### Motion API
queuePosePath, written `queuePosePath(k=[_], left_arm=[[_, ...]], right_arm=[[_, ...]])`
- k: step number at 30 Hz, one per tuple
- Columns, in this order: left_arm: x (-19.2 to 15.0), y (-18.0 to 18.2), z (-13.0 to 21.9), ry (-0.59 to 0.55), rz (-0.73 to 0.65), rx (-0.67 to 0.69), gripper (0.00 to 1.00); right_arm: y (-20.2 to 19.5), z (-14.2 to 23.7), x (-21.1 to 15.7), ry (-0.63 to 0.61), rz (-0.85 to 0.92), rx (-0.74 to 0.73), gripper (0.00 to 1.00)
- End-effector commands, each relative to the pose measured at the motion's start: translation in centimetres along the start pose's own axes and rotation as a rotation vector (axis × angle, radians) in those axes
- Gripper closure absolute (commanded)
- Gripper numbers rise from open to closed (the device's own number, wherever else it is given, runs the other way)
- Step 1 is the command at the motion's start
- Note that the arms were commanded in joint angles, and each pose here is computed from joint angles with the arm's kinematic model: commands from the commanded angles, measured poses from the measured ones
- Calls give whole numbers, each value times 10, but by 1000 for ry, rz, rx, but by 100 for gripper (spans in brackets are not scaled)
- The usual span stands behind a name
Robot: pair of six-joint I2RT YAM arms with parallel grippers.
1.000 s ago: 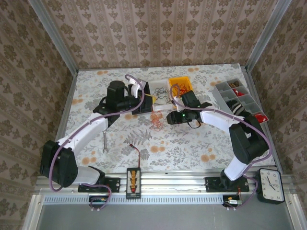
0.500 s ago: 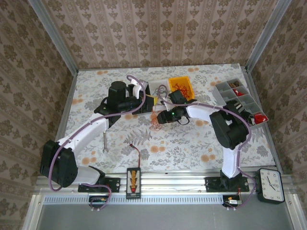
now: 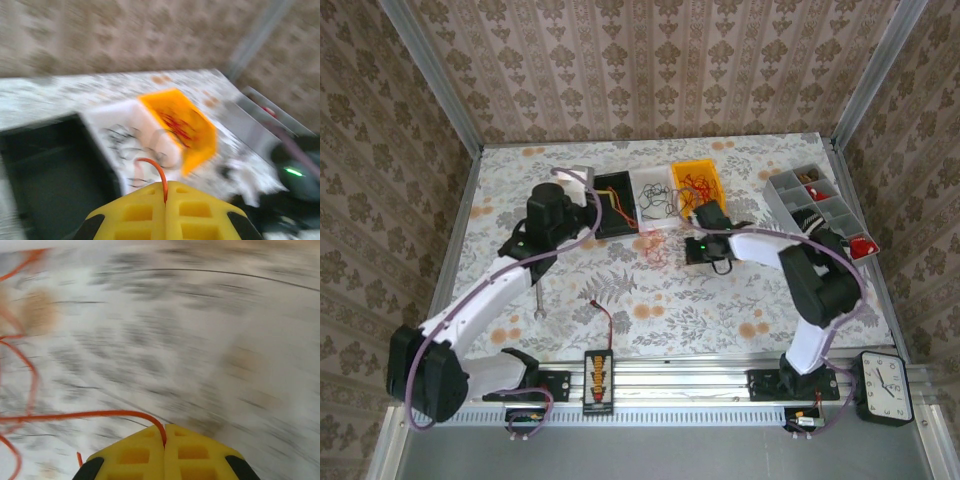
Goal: Untangle the cables
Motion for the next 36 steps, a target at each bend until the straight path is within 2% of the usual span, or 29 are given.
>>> queuePosePath(k=[1, 6, 9, 12, 17, 22, 30, 36], left_arm=[[11, 29, 19, -101, -13, 311, 100], [14, 49, 34, -137, 10, 478, 100], [17, 51, 35, -136, 16, 452, 100], [23, 55, 42, -151, 28, 488, 100], [44, 49, 48, -174, -24, 417, 100], [78, 27, 48, -218, -84, 269, 100], [130, 11, 47, -362, -175, 221, 100], [153, 5, 24, -427, -191, 161, 100]], right_arm=[[-50, 24, -14, -65, -228, -217, 100], [-100, 48, -35, -113, -454, -348, 100], [-114, 52, -41, -126, -556, -351, 100], [-121, 53, -43, -129, -610, -373, 100], [-124, 52, -45, -131, -625, -372, 100], [-122, 50, -44, -139, -619, -345, 100], [-119, 48, -41, -152, -589, -290, 99], [-118, 49, -43, -158, -584, -282, 99]])
Point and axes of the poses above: each hand's point on the last joint's axis, 136 mm out from that joint toward the fingers, its own z axis back along the fingers, its own y axis along the line the jaws close on, x = y × z, the point moved 9 cm from there along z, back along the fingers, and after that the axes turned 1 degree about -z, right-handed, at the moved point
